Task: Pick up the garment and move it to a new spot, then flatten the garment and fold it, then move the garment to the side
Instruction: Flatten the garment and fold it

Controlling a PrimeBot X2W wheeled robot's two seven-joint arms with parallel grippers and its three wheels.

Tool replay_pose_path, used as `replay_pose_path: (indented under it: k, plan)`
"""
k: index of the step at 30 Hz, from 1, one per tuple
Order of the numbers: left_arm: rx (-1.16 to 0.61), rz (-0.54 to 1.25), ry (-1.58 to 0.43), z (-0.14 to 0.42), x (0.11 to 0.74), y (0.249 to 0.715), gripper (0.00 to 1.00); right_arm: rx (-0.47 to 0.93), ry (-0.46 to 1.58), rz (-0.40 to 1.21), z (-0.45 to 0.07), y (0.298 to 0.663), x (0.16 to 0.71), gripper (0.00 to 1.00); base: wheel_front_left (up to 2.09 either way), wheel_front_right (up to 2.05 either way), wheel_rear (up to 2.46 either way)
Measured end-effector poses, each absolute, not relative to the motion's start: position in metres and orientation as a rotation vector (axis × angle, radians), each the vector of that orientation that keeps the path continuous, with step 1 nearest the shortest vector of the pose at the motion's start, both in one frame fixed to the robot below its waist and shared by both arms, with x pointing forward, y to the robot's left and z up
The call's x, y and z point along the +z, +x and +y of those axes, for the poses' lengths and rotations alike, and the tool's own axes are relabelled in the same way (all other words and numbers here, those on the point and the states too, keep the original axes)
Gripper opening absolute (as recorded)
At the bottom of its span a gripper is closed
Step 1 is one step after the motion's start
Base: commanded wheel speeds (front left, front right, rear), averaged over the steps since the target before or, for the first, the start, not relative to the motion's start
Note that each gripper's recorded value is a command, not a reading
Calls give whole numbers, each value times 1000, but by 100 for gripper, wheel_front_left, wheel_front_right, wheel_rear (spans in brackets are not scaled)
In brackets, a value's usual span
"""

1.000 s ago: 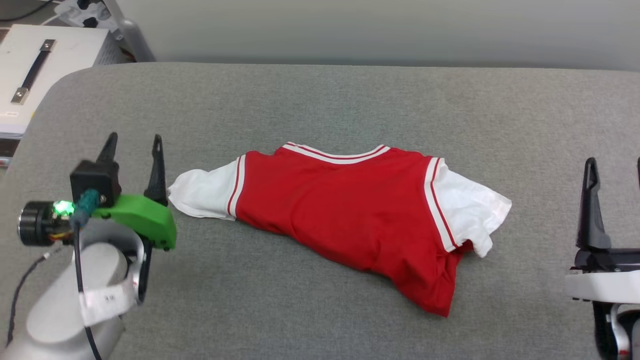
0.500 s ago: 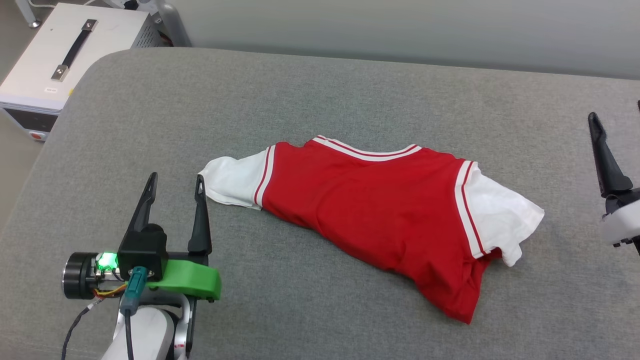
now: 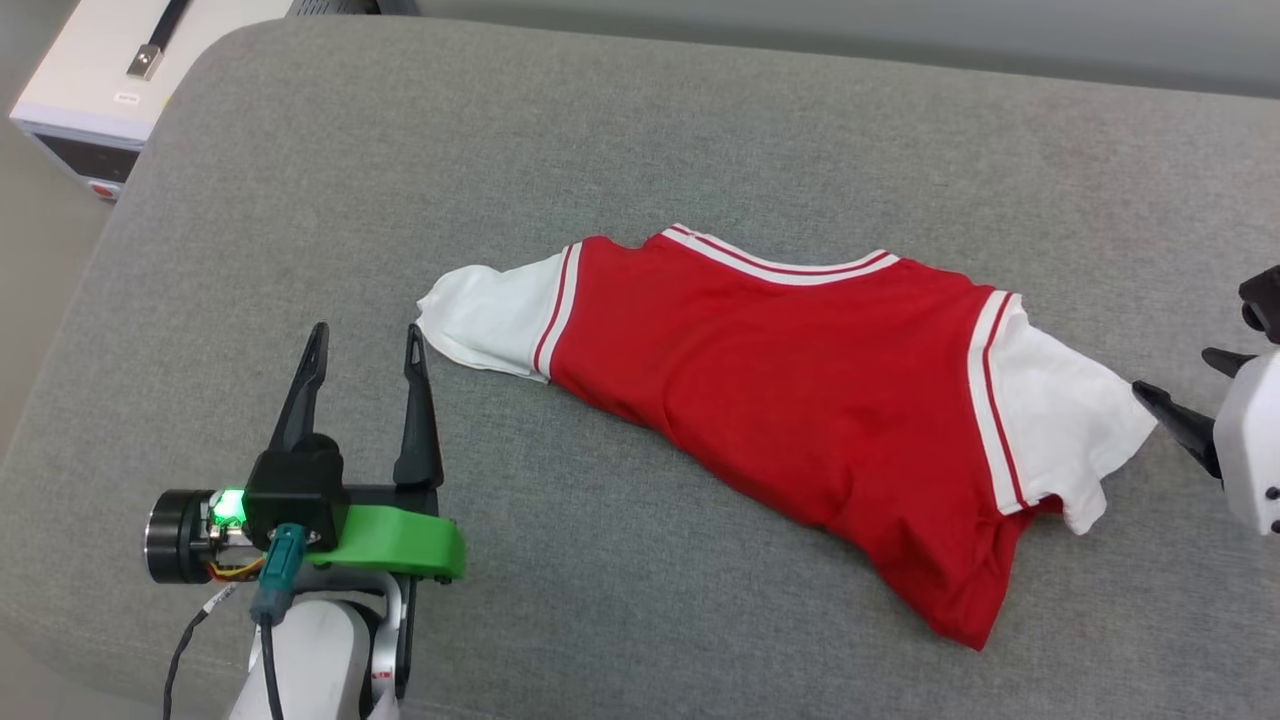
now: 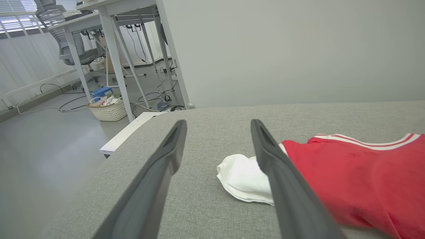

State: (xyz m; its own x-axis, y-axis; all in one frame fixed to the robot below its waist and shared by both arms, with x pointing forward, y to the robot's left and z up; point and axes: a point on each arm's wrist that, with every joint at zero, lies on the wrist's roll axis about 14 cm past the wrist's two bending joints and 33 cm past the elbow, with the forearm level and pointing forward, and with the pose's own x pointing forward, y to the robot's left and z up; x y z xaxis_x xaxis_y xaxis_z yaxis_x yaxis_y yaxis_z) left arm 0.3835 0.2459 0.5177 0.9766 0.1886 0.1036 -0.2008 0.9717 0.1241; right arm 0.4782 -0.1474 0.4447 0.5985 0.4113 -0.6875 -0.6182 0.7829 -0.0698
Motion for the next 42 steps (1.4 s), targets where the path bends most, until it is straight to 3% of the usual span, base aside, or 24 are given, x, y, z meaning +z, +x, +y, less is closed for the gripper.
replay_pose_path:
  k: [8, 16, 17, 18, 19, 25, 32, 42]
  plan:
    - [202, -52, 132, 245, 502, 392, 100, 631, -377, 946, -147, 476, 384, 100, 0, 0, 0]
    - [234, -26, 149, 256, 494, 394, 100, 664, -384, 1010, -140, 477, 358, 100, 0, 0, 0]
    - [237, -24, 150, 257, 494, 394, 100, 667, -383, 1011, -140, 476, 357, 45, 0, 0, 0]
    - [238, -23, 150, 257, 493, 394, 100, 670, -384, 1004, -139, 477, 359, 9, 0, 0, 0]
    - [237, -22, 150, 257, 493, 394, 100, 671, -383, 995, -139, 477, 360, 0, 0, 0, 0]
    - [211, -38, 151, 251, 497, 398, 100, 650, -317, 901, -141, 482, 379, 0, 0, 0, 0]
    - [175, -67, 140, 240, 504, 404, 100, 455, -290, 818, -205, 503, 408, 0, 0, 0, 0]
    - [154, -72, 140, 237, 506, 405, 100, 328, -258, 852, -247, 488, 395, 0, 0, 0, 0]
